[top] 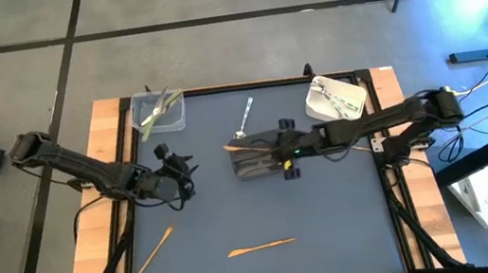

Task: Sort silverware by color (type)
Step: Put the green spoon into the white bin

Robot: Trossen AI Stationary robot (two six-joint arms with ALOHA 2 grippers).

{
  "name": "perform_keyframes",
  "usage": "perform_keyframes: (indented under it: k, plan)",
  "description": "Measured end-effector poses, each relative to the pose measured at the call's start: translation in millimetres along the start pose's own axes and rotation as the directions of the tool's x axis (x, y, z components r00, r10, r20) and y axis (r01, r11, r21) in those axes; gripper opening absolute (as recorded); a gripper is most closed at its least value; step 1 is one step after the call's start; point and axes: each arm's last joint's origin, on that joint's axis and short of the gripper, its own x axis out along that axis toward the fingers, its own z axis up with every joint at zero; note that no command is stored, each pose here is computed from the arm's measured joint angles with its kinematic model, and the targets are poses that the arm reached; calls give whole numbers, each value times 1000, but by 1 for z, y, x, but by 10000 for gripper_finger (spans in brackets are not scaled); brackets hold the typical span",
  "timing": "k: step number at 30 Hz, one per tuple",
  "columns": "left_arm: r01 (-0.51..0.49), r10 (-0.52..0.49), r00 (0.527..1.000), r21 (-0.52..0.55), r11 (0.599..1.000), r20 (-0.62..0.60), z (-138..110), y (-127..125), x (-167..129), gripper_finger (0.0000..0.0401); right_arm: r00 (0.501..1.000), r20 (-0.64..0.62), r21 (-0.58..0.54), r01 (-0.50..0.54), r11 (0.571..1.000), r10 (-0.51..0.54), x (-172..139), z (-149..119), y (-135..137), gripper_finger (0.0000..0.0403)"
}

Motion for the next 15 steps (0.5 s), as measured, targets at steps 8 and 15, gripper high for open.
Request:
perform_keyframes:
  k: [8, 15]
  plan:
    - [-182, 182, 983, 46, 982, 18, 28, 32, 20, 167, 931, 346, -43, 139, 989, -116, -39, -11, -35, 175]
    - [-201, 192, 976, -86, 976, -98, 55, 82, 35, 214, 789, 581, 9, 236, 972, -198, -39, -12, -70, 175]
